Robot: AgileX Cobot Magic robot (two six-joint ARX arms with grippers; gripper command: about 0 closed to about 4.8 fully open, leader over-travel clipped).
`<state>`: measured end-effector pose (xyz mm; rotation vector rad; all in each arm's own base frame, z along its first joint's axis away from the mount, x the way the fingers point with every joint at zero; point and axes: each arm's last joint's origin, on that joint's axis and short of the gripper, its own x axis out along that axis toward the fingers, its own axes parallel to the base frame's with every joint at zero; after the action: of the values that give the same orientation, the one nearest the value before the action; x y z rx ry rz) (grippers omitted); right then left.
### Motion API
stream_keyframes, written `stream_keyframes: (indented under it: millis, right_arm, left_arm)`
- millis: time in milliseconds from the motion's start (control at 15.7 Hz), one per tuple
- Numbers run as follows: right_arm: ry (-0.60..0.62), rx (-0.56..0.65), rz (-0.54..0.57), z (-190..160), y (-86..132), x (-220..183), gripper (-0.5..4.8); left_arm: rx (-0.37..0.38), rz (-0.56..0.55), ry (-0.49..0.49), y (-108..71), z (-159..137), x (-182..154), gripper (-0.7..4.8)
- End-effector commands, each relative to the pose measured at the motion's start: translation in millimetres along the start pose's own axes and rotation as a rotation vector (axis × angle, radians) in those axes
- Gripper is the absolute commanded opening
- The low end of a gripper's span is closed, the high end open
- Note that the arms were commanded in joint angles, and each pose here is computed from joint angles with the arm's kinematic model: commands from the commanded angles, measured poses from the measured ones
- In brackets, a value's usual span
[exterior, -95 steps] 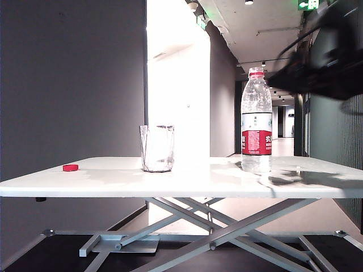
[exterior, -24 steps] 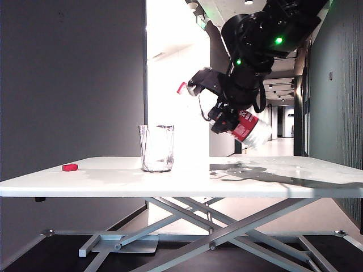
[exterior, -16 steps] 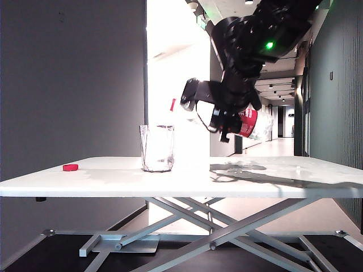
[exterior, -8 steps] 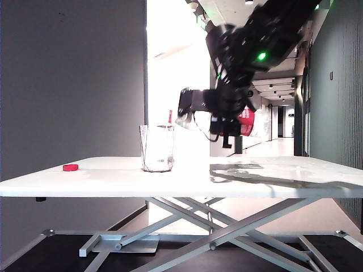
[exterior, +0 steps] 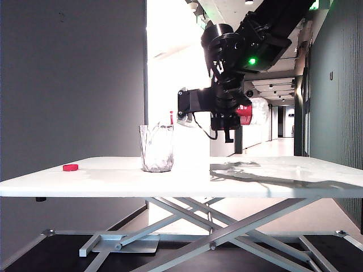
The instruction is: Pick up the mineral water bottle on the table and pour water into the mug until it's half full.
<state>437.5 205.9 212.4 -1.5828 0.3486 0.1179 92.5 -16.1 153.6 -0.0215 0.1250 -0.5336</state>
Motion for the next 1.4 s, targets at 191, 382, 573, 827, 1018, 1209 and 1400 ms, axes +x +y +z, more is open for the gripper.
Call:
stream_keyframes:
  millis: [191,382,573,827,1018,1209,1400]
  right_arm:
    - [0.016,0.031,-0.088,1,-17,-5,1.98]
    - [0.02,0.031,-0.088,0,-17,-5,1.98]
    - [0.019,0.032,-0.088,1,-17,-5,1.98]
    - [0.013,0.031,-0.085,1,-16,-5,1.98]
    - [-0.051,0.158,-0.051,1,-17,-7,1.98]
    - [-0.143,0.389,0.033,-1,-23,-15,1.98]
    - [-0.219,0.646,0.161,-1,-20,-17,1.98]
  left_arm:
    - [0.006,-0.005,0.004,-0.2,0,0,-0.05]
    - [0.006,-0.004,0.004,-0.2,0,0,-0.05]
    - [0.01,-0.004,0.004,-0.2,0,0,-0.05]
    - [0.014,-0.004,0.004,-0.2,0,0,-0.05]
    - [0.016,-0.004,0.004,-0.2,0,0,-0.05]
    - [0.017,-0.004,0.004,-0.2,0,0,-0.05]
    - [0.017,-0.005,0.004,-0.2,0,0,-0.05]
